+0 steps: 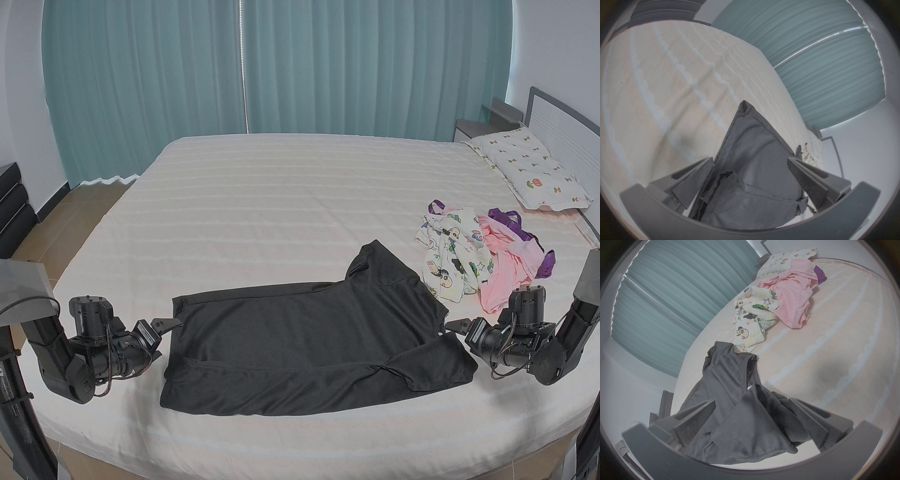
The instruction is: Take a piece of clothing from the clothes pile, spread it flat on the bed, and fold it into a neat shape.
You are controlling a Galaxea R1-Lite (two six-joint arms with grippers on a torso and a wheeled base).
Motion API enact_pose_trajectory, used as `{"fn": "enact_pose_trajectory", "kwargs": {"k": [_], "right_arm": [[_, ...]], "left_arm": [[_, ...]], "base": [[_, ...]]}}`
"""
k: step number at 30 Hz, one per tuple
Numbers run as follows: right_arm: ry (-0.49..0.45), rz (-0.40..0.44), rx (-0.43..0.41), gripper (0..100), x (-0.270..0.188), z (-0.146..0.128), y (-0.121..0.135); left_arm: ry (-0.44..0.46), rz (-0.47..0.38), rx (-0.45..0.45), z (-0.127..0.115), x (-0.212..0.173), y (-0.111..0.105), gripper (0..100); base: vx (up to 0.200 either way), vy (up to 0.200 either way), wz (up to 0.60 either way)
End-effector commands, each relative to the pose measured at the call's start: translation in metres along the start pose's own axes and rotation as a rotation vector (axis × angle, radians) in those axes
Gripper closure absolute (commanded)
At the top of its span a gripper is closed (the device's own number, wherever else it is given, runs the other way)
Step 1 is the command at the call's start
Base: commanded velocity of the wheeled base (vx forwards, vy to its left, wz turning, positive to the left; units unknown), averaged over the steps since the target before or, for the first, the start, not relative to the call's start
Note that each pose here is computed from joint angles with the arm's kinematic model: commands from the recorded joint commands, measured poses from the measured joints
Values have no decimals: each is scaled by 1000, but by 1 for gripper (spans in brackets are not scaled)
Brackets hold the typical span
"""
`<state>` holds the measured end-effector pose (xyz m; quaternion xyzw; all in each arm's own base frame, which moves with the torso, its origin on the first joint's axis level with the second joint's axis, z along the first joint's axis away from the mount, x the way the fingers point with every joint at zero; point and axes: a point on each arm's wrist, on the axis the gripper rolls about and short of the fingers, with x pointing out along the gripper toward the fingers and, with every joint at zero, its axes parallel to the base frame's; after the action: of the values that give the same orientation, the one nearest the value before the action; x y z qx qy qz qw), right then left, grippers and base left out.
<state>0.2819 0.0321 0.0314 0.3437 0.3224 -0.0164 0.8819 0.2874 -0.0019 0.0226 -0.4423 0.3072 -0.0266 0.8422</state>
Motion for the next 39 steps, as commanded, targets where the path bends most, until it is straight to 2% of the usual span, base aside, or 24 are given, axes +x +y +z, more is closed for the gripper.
{"fn": "enact_pose_trajectory", "kwargs": {"k": [1, 5, 13, 14, 21, 39], "right_arm": [[9, 3, -5, 0, -1, -3, 1], [15, -1, -13, 0, -3, -5, 0], [25, 3, -18, 0, -2, -8, 2], [28, 1, -19, 0, -2, -9, 1], [28, 1, -18, 0, -3, -9, 1], [32, -3, -12, 0, -2, -10, 0]], "left_arm": [[24, 53, 60, -15, 13, 4, 0], [23, 78, 91, -21, 17, 5, 0], [26, 81, 98, -24, 20, 6, 0], [27, 85, 97, -24, 21, 7, 100], [-12, 141, 82, -20, 19, 16, 100], [-43, 183, 49, -12, 9, 27, 100]], "base": [[0, 0, 0], [0, 0, 0], [0, 0, 0], [0, 0, 0], [0, 0, 0], [0, 0, 0]]}}
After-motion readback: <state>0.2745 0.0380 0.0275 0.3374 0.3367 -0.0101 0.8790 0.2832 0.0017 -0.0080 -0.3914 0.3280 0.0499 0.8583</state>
